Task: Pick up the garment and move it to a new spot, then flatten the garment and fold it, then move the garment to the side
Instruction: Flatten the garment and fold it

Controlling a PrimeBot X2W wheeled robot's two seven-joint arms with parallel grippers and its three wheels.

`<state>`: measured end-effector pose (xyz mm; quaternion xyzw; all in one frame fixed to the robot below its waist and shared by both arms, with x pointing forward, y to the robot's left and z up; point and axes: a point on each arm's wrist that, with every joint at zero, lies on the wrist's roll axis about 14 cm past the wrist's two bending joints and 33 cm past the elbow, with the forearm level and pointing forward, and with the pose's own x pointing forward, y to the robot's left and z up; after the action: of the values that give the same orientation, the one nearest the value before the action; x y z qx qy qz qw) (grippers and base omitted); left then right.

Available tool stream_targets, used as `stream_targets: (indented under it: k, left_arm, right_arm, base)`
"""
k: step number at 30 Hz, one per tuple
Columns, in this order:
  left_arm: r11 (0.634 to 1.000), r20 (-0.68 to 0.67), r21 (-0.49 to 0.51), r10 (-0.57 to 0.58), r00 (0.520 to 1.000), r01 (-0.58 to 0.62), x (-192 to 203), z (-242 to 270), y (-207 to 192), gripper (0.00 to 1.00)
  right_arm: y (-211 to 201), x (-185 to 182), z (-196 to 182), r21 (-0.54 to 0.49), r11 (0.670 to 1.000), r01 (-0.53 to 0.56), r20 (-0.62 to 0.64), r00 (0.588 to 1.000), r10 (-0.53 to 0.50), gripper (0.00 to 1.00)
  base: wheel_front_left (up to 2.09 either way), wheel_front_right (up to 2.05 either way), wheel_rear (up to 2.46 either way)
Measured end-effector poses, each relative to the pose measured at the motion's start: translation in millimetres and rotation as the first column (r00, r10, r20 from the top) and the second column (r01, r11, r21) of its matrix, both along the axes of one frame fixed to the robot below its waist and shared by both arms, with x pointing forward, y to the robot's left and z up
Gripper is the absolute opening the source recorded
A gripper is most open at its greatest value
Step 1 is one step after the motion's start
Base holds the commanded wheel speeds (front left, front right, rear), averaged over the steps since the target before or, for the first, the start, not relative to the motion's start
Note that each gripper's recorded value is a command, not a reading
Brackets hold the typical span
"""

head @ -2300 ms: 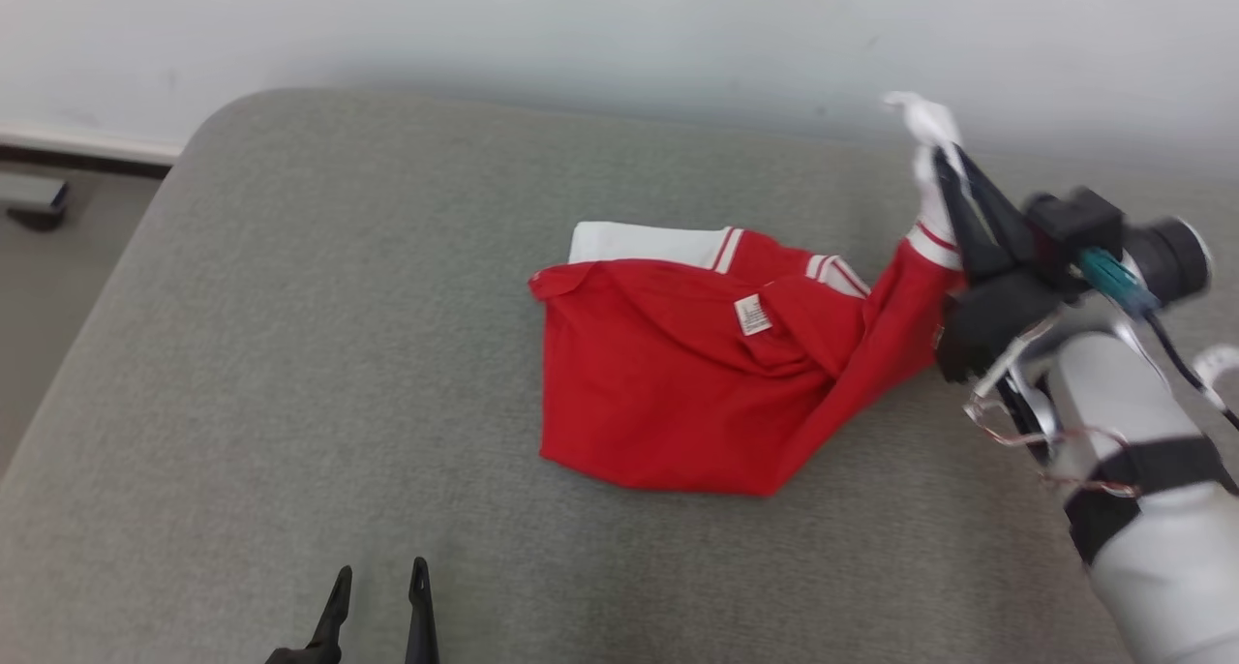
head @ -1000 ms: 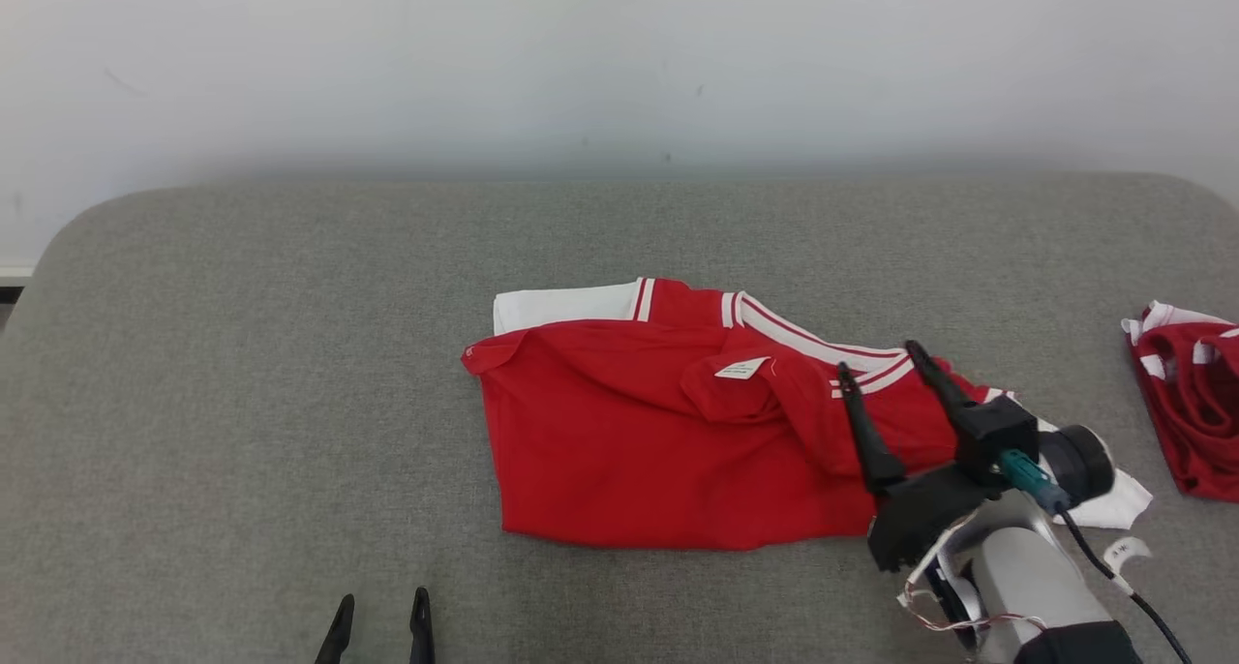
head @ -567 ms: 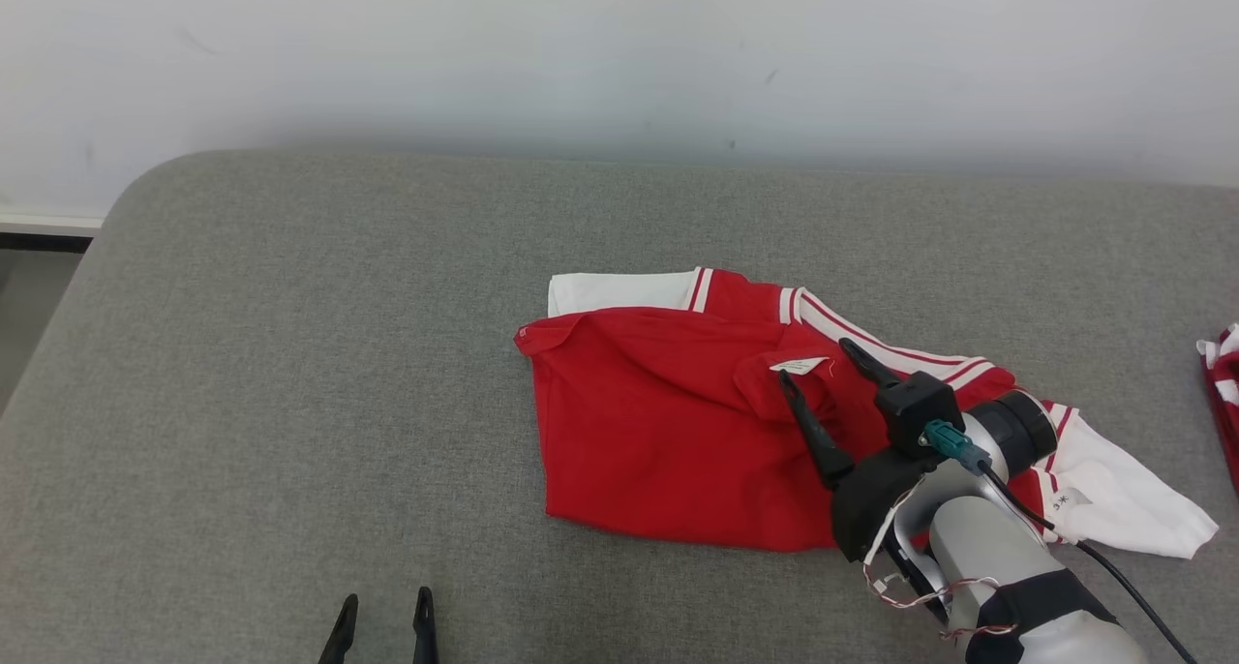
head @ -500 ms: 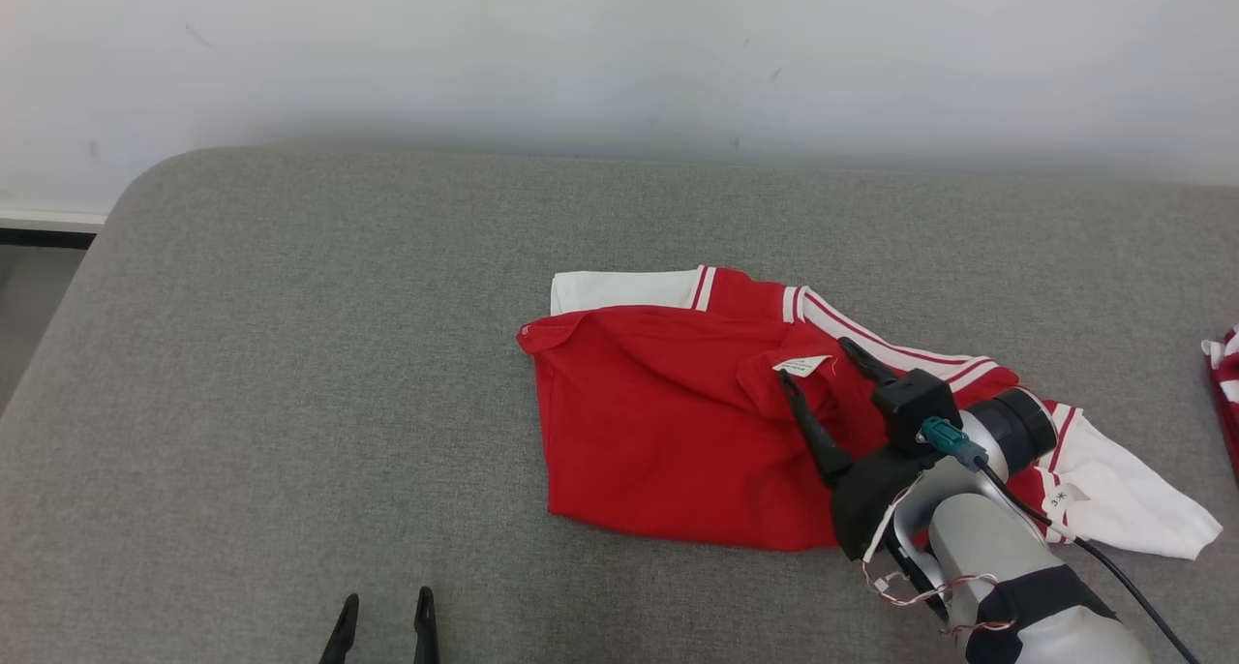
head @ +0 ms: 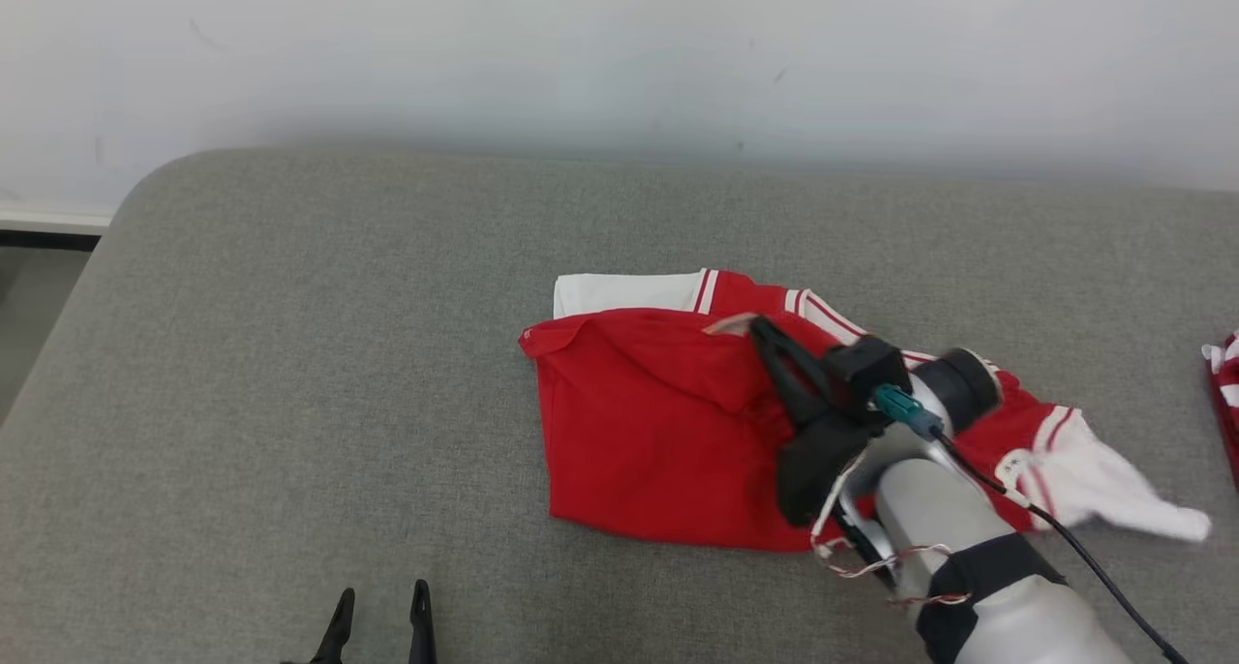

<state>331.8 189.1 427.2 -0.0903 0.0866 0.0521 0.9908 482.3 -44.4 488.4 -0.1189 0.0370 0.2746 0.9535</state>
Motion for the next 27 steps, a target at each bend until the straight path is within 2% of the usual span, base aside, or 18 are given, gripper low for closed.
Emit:
stream_targets:
  k: [6, 9, 12, 15, 16, 17, 18, 21, 24, 27]
  left_arm:
    - [1.0, 0.011, 0.002, 0.001, 1.0, -0.001, -5, 3, 2, 1.0]
    - [1.0, 0.034, 0.006, -0.008, 0.999, 0.008, -4, 9, 1, 1.0]
    - [1.0, 0.044, 0.008, -0.017, 0.999, 0.017, -4, 12, -1, 1.0]
    - [1.0, 0.047, 0.008, -0.023, 0.999, 0.023, -5, 12, -1, 1.0]
    - [1.0, 0.047, 0.008, -0.026, 0.999, 0.025, -5, 12, -2, 1.0]
    - [1.0, 0.045, 0.01, -0.027, 0.999, 0.027, -6, 12, -2, 1.0]
    - [1.0, 0.045, 0.011, -0.028, 0.999, 0.027, -6, 12, -2, 1.0]
    - [1.0, 0.039, 0.011, -0.026, 0.999, 0.026, -7, 10, -2, 1.0]
    - [1.0, 0.032, 0.01, -0.029, 0.999, 0.028, -7, 8, -2, 1.0]
    - [1.0, 0.03, 0.01, -0.03, 0.999, 0.03, -7, 7, -3, 1.0]
  right_arm:
    - [38, -25, 54, 0.134, 0.983, -0.128, 0.138, 0.984, 0.109, 0.0]
    - [62, -54, 84, 0.19, 0.952, -0.24, 0.215, 0.956, 0.198, 0.0]
    - [78, -82, 86, 0.22, 0.922, -0.32, 0.216, 0.937, 0.274, 0.0]
    - [92, -113, 60, 0.203, 0.895, -0.396, 0.138, 0.917, 0.375, 0.0]
    - [92, -121, 45, 0.197, 0.892, -0.406, 0.092, 0.914, 0.395, 0.27]
    - [95, -131, 33, 0.209, 0.883, -0.419, 0.045, 0.907, 0.42, 0.95]
    - [98, -142, 22, 0.217, 0.872, -0.439, -0.001, 0.893, 0.45, 1.0]
    - [100, -156, 11, 0.234, 0.852, -0.468, -0.061, 0.868, 0.494, 1.0]
    - [94, -149, 14, 0.233, 0.856, -0.462, -0.067, 0.87, 0.488, 1.0]
    - [81, -134, 19, 0.224, 0.878, -0.422, -0.053, 0.894, 0.444, 1.0]
  base:
    - [0.0, 0.0, 0.0]
    - [0.0, 0.0, 0.0]
    - [0.0, 0.0, 0.0]
    - [0.0, 0.0, 0.0]
    - [0.0, 0.0, 0.0]
    - [0.0, 0.0, 0.0]
    - [0.0, 0.0, 0.0]
    - [0.0, 0.0, 0.0]
    - [0.0, 0.0, 0.0]
    - [0.0, 0.0, 0.0]
